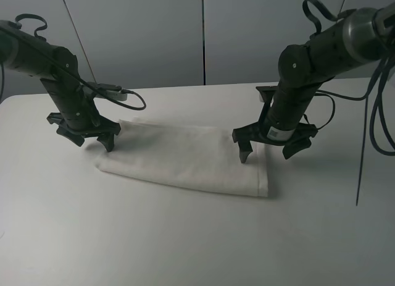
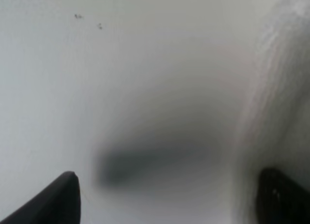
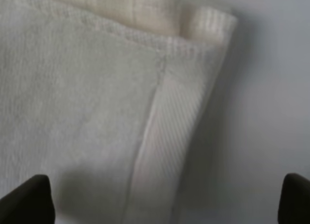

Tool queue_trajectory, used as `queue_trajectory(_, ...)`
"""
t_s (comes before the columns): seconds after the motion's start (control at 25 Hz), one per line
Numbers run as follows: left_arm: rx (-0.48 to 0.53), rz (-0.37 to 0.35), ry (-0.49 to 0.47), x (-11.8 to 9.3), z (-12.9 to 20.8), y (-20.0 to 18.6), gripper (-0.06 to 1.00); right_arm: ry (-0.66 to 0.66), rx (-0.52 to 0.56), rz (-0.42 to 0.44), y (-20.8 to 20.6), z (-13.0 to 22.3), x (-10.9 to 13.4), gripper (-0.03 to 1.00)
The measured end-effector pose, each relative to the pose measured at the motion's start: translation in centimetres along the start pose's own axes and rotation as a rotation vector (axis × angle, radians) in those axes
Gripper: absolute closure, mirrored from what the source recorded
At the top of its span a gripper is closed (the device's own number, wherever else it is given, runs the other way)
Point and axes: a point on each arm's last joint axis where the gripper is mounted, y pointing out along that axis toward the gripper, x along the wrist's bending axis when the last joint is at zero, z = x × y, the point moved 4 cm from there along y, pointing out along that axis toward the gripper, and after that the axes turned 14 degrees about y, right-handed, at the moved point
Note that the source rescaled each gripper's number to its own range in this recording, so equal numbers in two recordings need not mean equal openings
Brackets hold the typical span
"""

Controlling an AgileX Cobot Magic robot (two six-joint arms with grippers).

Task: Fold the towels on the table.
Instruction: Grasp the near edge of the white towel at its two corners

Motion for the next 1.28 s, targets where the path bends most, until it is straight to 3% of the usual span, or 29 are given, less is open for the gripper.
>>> queue_trajectory(0.4, -0.030, -0.013, 0.012, 0.2, -0.4, 0.1, -0.02, 0.003, 0.006, -0.004, 0.5, -0.1, 0.1, -0.03)
queue_trajectory(1.28, 0.014, 0.002, 0.022, 0.1, -0.7, 0.7, -0.02, 0.005, 0.028, -0.021, 1.6, 0.6, 1.2, -0.03)
